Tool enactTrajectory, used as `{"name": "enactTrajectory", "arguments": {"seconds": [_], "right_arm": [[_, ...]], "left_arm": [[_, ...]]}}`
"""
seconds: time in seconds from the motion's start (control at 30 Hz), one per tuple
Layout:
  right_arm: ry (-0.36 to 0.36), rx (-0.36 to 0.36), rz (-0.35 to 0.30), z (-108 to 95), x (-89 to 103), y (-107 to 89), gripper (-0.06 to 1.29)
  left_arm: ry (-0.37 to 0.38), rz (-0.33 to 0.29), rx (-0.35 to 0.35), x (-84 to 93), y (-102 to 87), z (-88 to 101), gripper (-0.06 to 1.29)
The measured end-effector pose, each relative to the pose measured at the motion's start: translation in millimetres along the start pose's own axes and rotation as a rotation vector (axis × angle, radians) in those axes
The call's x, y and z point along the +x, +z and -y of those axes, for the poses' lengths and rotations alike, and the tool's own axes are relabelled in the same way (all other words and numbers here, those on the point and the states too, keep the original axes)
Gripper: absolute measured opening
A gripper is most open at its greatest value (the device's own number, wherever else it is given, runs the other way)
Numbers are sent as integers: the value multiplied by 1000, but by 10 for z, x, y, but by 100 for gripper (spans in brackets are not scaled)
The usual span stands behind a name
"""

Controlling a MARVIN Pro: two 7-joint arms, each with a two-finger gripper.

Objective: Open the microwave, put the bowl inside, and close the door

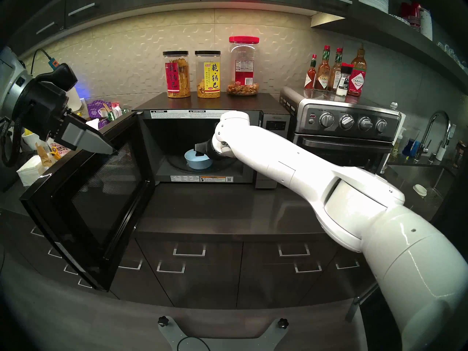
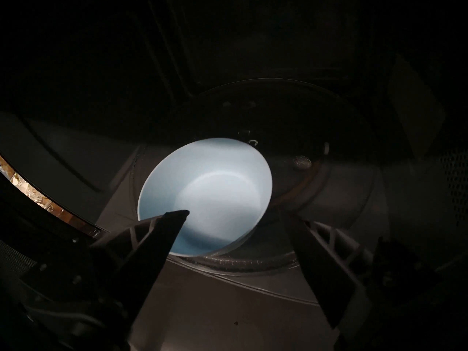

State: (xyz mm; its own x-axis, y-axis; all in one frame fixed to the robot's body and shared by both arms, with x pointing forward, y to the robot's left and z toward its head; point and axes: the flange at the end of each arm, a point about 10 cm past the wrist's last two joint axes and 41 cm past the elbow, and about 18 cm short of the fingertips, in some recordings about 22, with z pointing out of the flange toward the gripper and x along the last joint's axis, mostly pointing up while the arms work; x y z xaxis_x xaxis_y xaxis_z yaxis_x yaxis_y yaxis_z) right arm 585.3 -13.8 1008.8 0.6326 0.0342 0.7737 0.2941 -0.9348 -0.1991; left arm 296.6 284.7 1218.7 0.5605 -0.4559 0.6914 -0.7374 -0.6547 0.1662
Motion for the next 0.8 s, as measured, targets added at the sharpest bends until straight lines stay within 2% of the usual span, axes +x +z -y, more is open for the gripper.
{"name": "enactTrajectory", "arguments": {"seconds": [0.3, 0.5, 0.63, 0.8], "right_arm": [[11, 3, 8, 69, -80, 48, 98], [17, 12, 13, 128, -125, 75, 84], [19, 17, 12, 159, -139, 84, 66], [21, 20, 12, 175, -150, 93, 60]], "left_arm": [[0, 0, 0, 0, 0, 0, 127], [0, 0, 0, 0, 0, 0, 127], [0, 0, 0, 0, 0, 0, 127], [0, 0, 0, 0, 0, 0, 127]]}}
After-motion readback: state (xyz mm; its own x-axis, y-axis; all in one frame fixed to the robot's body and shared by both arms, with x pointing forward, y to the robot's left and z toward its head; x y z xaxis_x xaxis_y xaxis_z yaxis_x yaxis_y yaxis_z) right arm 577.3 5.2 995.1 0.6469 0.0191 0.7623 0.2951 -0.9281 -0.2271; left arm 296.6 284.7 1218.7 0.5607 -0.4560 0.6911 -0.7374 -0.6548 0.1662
